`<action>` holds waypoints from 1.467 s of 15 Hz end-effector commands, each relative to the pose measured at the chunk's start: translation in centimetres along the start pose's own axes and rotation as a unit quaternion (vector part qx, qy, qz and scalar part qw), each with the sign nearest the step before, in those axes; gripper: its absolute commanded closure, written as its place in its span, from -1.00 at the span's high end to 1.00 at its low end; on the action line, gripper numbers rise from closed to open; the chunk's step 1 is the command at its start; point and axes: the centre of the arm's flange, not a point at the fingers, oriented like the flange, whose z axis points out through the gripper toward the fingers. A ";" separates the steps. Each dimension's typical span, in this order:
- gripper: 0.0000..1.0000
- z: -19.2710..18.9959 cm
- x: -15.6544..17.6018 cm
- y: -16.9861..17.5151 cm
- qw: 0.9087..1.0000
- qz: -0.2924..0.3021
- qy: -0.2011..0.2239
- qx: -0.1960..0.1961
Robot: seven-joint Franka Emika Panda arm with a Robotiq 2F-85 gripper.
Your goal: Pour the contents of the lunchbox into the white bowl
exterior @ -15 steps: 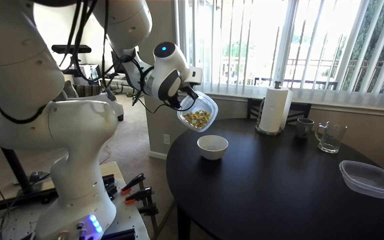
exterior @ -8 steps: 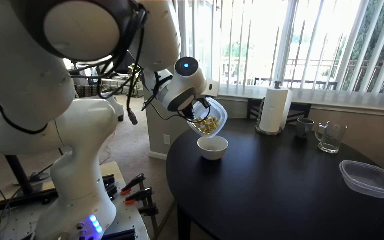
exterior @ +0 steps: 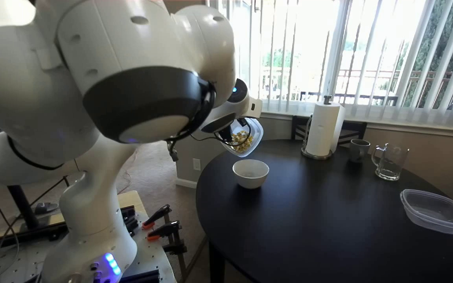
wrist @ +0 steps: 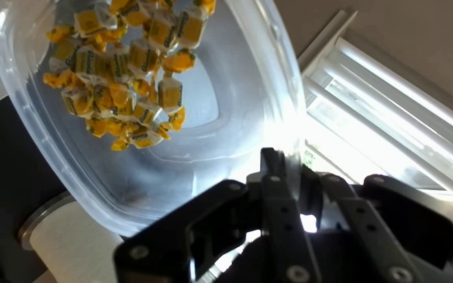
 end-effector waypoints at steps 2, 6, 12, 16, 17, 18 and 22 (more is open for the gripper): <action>-0.97 0.3 1.2 1.8 0.998 0.017 -0.007 0.059; -0.97 -0.5 2.9 5.3 0.994 0.053 -0.001 0.099; -0.97 -0.7 4.7 9.9 0.982 0.098 -0.002 0.162; -0.97 -0.7 5.2 11.1 0.975 0.116 -0.005 0.191; -0.97 -0.8 5.3 11.3 0.973 0.122 -0.004 0.198; -0.97 -0.9 5.3 11.3 0.972 0.125 -0.003 0.201; -0.97 -1.5 5.4 11.6 0.969 0.132 0.002 0.207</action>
